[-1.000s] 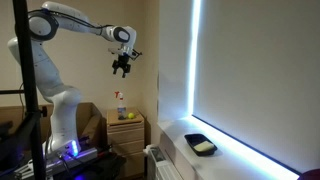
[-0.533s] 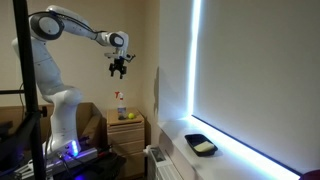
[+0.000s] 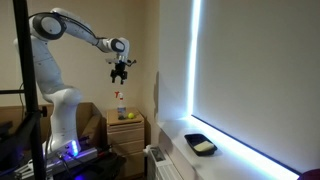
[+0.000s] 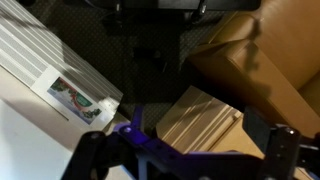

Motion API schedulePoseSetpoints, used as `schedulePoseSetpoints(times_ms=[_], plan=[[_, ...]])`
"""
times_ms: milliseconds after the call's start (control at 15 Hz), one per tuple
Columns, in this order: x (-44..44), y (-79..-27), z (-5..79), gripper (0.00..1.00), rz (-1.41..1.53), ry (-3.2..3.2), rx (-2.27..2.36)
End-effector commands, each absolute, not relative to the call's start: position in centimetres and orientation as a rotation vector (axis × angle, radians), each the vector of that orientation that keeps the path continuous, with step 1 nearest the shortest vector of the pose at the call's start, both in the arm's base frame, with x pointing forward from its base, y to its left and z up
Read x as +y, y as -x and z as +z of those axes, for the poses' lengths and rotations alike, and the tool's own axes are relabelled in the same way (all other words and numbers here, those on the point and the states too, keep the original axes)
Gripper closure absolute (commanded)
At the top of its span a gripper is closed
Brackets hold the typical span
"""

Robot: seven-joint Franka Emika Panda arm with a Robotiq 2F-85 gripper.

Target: Pick up the spray bottle from the nightstand and place it on the windowsill

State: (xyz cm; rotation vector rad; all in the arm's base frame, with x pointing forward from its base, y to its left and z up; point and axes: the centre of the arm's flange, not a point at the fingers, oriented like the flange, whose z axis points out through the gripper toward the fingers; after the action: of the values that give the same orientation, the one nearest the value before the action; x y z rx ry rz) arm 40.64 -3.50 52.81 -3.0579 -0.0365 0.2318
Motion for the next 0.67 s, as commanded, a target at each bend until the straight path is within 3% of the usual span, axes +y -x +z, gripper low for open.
schedulePoseSetpoints(times_ms=[0, 533, 600], plan=[[2.2, -43.4, 45.1, 0.00, 0.347, 3.040, -0.006], [11.3, -51.8, 44.7, 0.00, 0.128, 2.641, 0.373], [10.7, -49.2, 44.8, 0.00, 0.163, 2.705, 0.295]])
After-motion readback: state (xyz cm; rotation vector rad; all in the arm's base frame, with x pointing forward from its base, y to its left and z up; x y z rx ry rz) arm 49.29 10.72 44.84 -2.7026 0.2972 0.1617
